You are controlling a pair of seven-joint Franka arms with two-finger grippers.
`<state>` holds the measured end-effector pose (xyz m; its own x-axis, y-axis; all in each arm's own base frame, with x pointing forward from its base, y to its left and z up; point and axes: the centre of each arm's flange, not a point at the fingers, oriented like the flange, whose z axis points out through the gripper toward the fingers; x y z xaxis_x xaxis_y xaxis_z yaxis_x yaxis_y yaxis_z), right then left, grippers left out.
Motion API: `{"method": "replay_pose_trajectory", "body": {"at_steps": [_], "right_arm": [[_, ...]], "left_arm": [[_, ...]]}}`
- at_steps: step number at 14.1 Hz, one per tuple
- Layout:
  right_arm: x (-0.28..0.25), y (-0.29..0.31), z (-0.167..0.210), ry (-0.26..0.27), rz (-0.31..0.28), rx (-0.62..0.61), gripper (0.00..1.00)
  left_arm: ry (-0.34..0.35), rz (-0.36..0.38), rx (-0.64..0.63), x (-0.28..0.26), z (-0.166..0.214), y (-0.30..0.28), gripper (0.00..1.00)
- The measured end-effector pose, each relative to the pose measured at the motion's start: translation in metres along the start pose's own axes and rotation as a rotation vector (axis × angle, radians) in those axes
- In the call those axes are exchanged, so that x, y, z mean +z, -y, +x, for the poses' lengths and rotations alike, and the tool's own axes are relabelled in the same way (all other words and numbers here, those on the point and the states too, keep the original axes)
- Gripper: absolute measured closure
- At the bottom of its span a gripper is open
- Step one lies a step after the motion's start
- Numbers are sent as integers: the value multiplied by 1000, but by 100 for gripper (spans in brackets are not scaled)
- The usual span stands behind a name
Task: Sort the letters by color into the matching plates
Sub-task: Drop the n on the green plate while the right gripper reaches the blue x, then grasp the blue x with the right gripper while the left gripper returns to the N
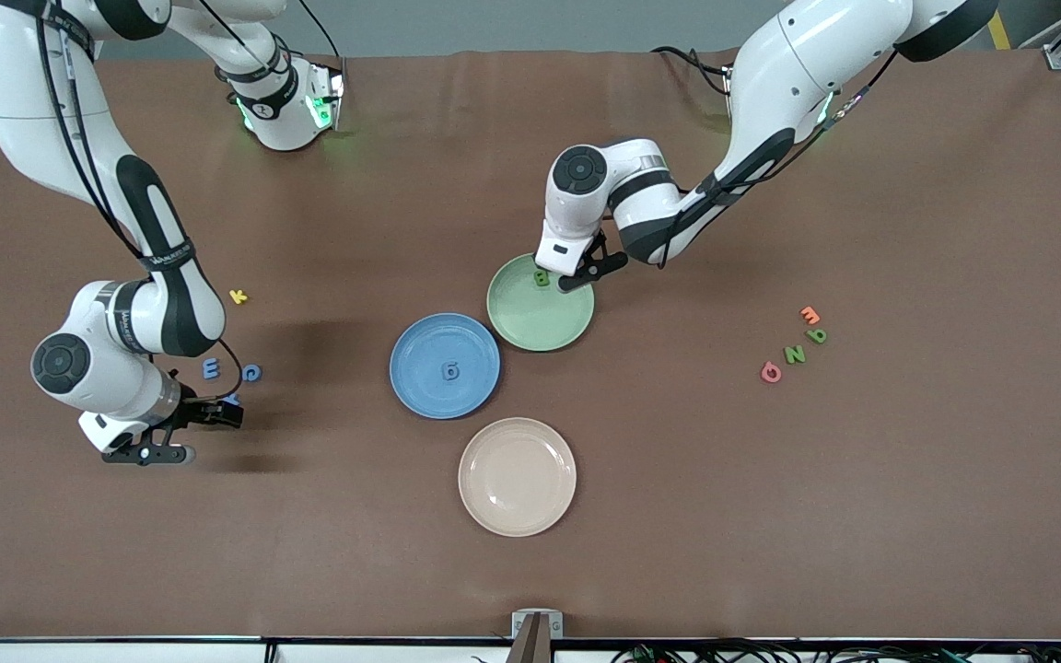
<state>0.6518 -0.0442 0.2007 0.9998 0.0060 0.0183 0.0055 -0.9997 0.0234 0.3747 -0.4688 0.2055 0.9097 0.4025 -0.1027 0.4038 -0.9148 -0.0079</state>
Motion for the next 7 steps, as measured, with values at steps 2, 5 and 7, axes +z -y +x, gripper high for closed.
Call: {"method": "replay_pose_trajectory", "body": {"at_steps": [2,5,7], "right_arm": [[5,-5,-8,10,2,-4,3],[4,1,-18,19,9,-10,3],[4,4,-28,22,21,0,3]], "left_arm": [[-6,-4,-3,-1,3,-2,74],[-14,-13,-12,2,9,-4,74],[-21,-25,-23,-2,16,-7,74]]}}
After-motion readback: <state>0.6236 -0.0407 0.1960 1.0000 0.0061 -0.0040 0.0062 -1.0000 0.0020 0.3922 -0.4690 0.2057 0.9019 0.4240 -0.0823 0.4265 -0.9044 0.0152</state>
